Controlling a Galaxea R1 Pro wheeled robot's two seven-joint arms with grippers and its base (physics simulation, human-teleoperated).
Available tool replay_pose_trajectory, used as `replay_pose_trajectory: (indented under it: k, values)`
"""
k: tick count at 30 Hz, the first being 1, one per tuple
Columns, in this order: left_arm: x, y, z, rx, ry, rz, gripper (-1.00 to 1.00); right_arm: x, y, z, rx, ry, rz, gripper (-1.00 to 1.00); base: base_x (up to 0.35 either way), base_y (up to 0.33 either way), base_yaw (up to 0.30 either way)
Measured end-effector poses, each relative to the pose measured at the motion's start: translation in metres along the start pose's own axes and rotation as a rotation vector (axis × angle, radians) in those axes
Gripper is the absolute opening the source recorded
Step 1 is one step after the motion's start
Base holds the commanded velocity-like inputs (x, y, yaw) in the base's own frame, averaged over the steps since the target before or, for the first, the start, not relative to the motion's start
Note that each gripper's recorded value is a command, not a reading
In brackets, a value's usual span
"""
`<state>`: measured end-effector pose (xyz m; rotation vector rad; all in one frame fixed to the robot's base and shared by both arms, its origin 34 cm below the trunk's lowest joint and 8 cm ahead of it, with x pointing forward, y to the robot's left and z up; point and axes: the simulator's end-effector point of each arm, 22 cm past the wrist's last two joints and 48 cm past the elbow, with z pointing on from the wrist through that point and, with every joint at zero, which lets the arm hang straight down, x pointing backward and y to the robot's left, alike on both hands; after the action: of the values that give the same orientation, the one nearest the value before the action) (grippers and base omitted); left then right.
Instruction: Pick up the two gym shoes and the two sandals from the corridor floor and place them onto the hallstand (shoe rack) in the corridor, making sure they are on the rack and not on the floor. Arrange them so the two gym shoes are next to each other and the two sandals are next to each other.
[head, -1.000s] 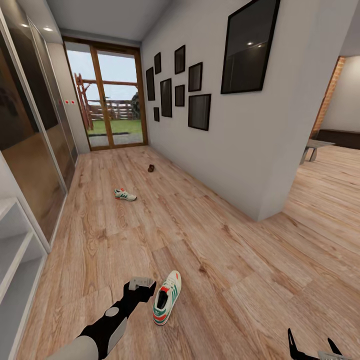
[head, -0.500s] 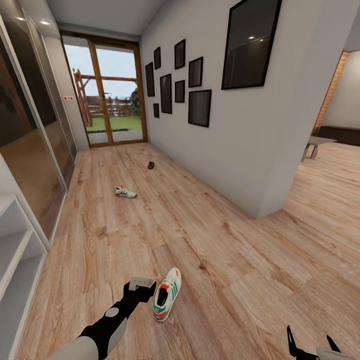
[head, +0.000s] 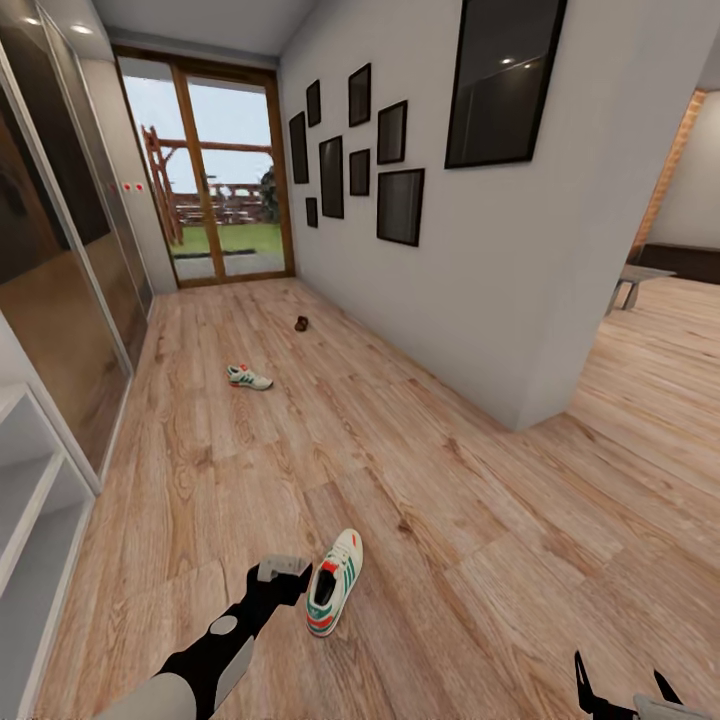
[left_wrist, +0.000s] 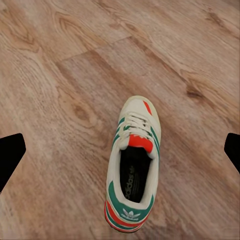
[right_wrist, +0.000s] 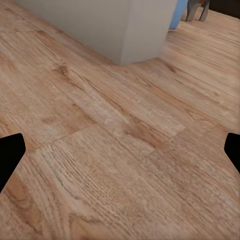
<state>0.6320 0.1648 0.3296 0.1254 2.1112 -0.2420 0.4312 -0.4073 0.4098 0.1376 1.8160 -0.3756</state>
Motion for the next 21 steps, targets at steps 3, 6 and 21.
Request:
replay_pose_trajectory:
  k: [3,6,21]
  values:
    - [0.0024,0.0004,0.0005,0.0,0.004,-0.001,1.0,0.0015,0.0,0.0,0.0,0.004,-0.001,1.0,0.0,0.0,0.0]
    - [0.0041,0.0004,0.0009,0.0,0.007,-0.002,1.0,0.0025,0.0,-0.0001,0.0,0.006,-0.002,1.0,0.0,0.0,0.0]
    - [0.007,-0.0003,0.0013,0.001,0.011,-0.003,1.0,0.0041,0.0003,-0.0003,0.0,0.01,-0.003,1.0,0.0,0.0,0.0]
